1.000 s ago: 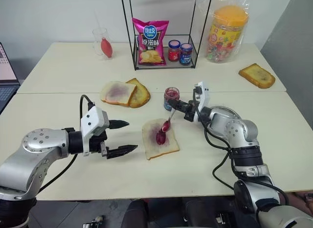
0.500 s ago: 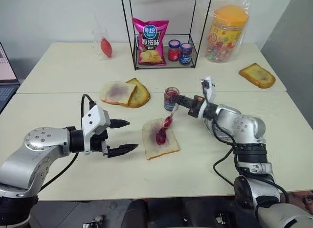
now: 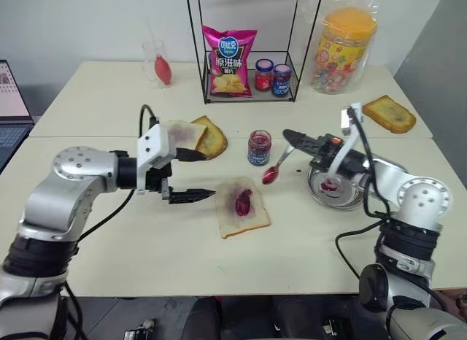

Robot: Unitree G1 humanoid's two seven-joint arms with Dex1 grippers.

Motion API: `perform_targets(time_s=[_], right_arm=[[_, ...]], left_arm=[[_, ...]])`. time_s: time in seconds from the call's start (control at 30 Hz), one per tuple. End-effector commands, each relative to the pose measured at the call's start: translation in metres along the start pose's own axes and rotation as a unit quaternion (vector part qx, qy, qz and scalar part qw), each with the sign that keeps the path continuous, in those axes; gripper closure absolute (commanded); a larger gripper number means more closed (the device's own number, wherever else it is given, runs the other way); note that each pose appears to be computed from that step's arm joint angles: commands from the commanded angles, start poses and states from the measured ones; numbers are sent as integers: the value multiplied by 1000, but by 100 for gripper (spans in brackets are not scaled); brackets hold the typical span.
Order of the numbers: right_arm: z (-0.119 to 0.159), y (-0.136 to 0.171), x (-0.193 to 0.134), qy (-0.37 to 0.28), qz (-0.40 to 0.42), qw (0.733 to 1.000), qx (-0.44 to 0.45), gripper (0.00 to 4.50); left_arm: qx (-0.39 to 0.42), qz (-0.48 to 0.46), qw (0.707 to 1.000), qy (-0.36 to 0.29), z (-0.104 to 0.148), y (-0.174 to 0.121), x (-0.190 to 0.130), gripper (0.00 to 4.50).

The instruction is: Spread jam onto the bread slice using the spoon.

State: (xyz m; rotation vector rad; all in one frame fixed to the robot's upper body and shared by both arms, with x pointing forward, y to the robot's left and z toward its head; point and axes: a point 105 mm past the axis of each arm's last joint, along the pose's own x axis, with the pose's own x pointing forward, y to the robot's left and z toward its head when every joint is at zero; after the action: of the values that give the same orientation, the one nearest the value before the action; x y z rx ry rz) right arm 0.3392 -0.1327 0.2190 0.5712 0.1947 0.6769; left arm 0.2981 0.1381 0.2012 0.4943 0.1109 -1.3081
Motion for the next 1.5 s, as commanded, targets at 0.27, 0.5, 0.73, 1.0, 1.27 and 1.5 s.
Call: perform_targets(time_s=[0.27, 0.5, 0.73, 1.0, 1.27, 1.5], right_arm=[[25, -69, -78, -109, -199, 974, -6, 450], [29, -99, -84, -151, -227, 962, 31, 450], [19, -123, -82, -168, -233, 956, 62, 450], [6, -142, -87, -175, -226, 954, 87, 450], [6, -150, -91, -177, -228, 953, 89, 310], [4, -153, -92, -175, -228, 953, 92, 158]], left_arm=[[44, -68, 996, -44, 9, -6, 64, 0], [46, -76, 994, -65, 14, -8, 88, 0], [48, -79, 993, -70, 15, -9, 95, 0], [48, -82, 993, -69, 15, -10, 94, 0], [48, -82, 993, -66, 14, -10, 92, 0], [48, -80, 994, -64, 15, -9, 91, 0]])
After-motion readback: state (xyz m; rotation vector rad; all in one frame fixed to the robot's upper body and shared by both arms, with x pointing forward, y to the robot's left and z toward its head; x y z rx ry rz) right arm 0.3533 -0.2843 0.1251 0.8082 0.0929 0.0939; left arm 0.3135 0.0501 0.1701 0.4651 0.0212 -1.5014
